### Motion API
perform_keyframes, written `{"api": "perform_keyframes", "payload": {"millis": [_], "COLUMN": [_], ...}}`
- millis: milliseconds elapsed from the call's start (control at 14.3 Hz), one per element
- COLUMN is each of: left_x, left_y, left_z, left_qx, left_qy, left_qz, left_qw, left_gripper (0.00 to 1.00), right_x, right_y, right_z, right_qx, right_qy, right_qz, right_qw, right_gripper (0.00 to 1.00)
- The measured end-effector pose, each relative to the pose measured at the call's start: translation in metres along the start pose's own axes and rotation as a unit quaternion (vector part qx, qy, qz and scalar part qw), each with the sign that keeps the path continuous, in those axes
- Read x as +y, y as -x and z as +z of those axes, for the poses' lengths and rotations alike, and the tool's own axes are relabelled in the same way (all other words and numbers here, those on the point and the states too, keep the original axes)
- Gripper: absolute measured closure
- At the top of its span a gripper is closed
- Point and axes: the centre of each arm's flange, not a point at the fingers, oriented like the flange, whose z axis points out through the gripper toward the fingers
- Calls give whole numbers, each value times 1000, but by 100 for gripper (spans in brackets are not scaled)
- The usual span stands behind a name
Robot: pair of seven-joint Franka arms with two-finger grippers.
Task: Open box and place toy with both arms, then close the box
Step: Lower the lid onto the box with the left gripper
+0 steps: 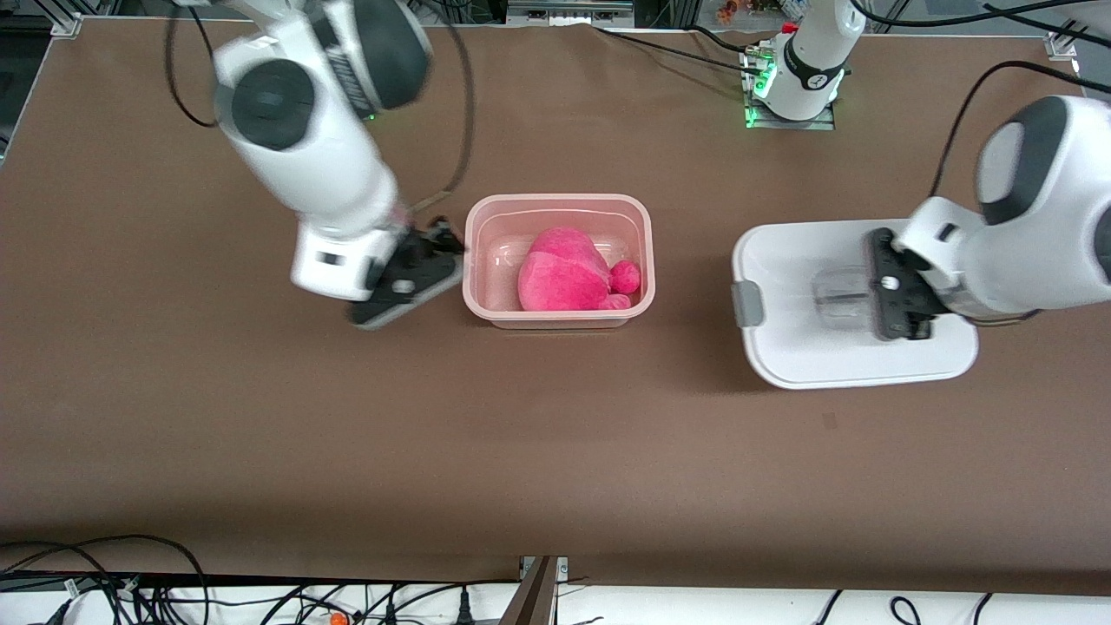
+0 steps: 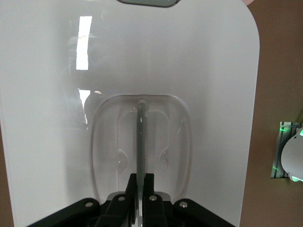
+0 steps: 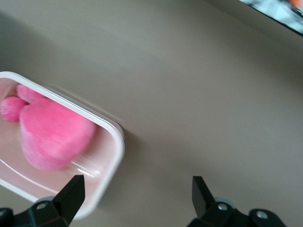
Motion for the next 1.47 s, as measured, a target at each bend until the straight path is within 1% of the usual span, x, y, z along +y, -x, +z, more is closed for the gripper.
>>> {"api": "perform_keyframes", "payload": {"millis": [140,280,350,490,560,630,700,840,981,1471], "left_x": [8,24,34,55,65,83,92,104,112,111], "left_y": [-62,-131,-166,-230,-259,-300,-318,-346,-362,-370], "left_z": [9,23,32,54,65,83,92,111,125,142], "left_qx": [-6,-12,-10,9,14,16,16,16,13,10], "left_qy": [-9,-16,-20,-14,-18,-22,-24,-27,-24,-22], "left_qz": [25,32,29,24,23,16,14,13,6,-23], "left_qw": [1000,999,999,1000,999,1000,999,999,1000,999], "left_gripper": [93,93,93,93,93,93,93,93,93,93], "right_x": [51,85,97,122,136,162,177,203,214,201], "right_y": [33,64,79,104,117,132,139,150,154,145], "right_z": [-28,-49,-57,-68,-70,-69,-68,-66,-64,-62], "right_qx": [-11,-27,-34,-41,-45,-47,-48,-51,-53,-53], "right_qy": [-4,-10,-13,-20,-24,-29,-31,-32,-30,-3], "right_qz": [44,76,88,110,122,134,139,154,164,199], "right_qw": [999,997,995,993,991,989,989,986,985,978], "right_gripper": [0,0,0,0,0,0,0,0,0,0]}}
